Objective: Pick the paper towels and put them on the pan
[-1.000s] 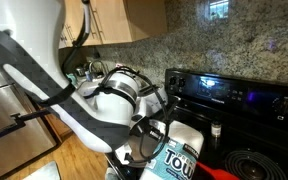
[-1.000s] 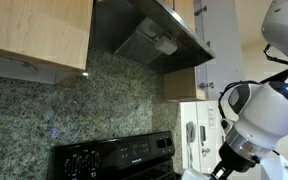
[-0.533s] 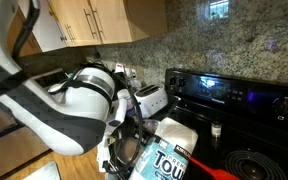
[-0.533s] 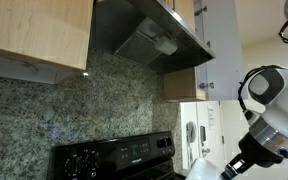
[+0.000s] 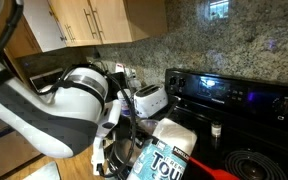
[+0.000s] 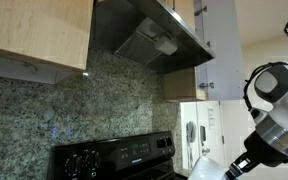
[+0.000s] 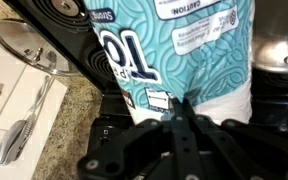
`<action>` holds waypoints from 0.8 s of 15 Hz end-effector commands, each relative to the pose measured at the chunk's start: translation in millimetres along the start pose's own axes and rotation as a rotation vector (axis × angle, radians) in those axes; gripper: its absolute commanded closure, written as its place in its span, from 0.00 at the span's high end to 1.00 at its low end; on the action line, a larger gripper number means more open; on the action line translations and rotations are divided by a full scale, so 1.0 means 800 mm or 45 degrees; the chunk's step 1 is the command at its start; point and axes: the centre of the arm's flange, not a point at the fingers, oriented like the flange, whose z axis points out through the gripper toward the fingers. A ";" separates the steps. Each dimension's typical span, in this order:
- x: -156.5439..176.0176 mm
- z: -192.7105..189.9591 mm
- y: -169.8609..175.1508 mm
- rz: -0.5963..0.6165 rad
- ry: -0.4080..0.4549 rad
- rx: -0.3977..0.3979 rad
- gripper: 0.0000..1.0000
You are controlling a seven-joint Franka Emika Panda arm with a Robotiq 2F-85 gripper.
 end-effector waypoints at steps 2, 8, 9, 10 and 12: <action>0.002 -0.023 -0.006 -0.020 0.071 0.002 0.01; 0.003 -0.113 -0.034 -0.062 0.339 0.022 0.01; 0.003 -0.124 -0.038 -0.067 0.386 0.018 0.01; 0.002 -0.133 -0.042 -0.068 0.435 0.028 0.01; 0.003 -0.151 -0.046 -0.046 0.524 0.032 0.01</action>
